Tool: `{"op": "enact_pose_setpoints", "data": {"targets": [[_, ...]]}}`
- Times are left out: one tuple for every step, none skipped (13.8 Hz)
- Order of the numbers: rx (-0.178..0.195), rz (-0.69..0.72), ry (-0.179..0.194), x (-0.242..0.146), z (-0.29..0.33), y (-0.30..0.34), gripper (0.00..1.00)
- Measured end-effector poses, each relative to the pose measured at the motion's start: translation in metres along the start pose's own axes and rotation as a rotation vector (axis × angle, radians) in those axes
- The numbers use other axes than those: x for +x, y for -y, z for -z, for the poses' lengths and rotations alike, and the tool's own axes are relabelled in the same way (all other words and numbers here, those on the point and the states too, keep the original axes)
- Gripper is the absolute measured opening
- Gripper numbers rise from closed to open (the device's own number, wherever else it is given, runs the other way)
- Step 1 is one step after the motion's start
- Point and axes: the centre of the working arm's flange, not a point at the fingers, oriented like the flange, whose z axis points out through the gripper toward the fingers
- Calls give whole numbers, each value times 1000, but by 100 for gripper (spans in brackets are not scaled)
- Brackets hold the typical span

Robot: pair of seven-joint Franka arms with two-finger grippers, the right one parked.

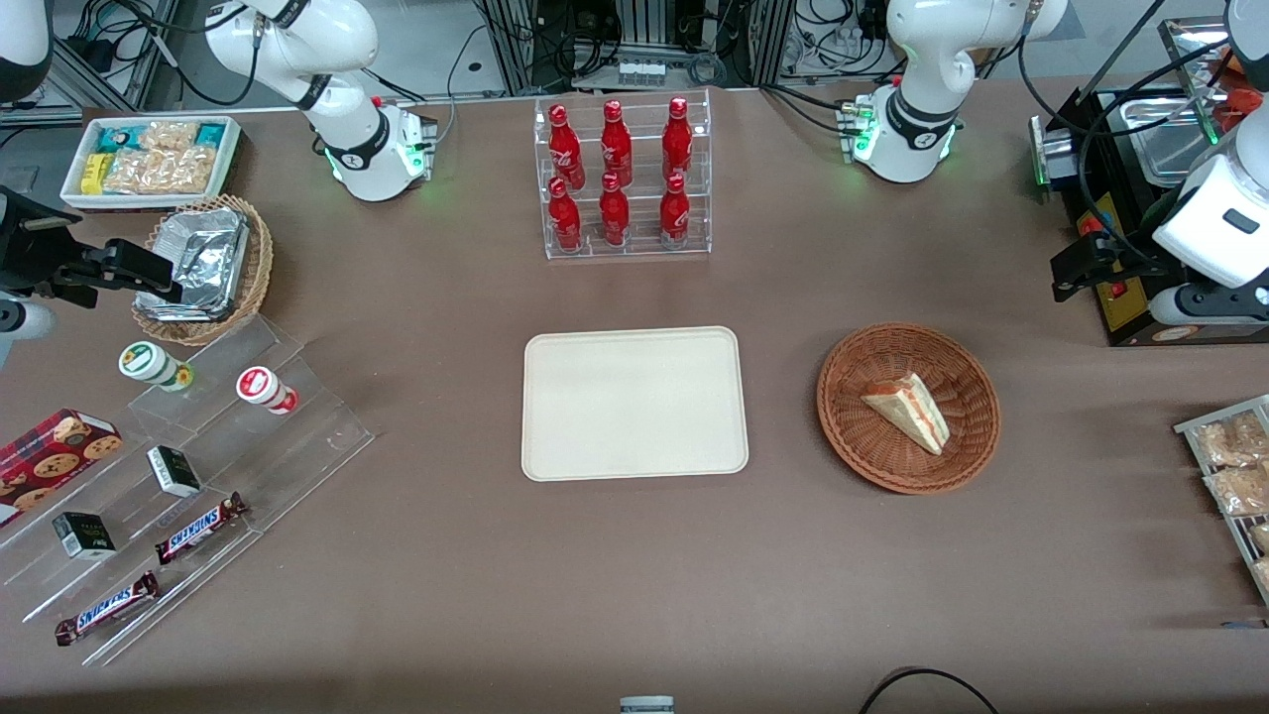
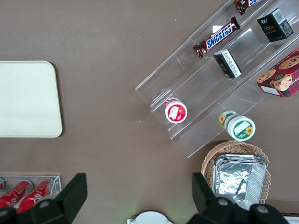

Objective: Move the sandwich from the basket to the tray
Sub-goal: 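Move the left gripper over the sandwich in the wicker basket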

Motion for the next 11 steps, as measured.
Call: {"op": "enact_pose_setpoints", "data": {"targets": [[0, 1, 1, 0, 0, 1, 100], [0, 2, 1, 0, 0, 2, 100], [0, 3, 2, 0, 0, 2, 100], [0, 3, 5, 0, -1, 2, 100], [0, 2, 12, 1, -4, 2, 100], [1, 2, 25, 3, -11, 2, 100], [1, 1, 42, 6, -20, 2, 100], [1, 0, 57, 10, -32, 1, 100], [0, -1, 65, 15, -47, 1, 100], [-1, -3, 67, 21, -63, 0, 100], [-2, 5, 58, 27, -83, -2, 100]]}}
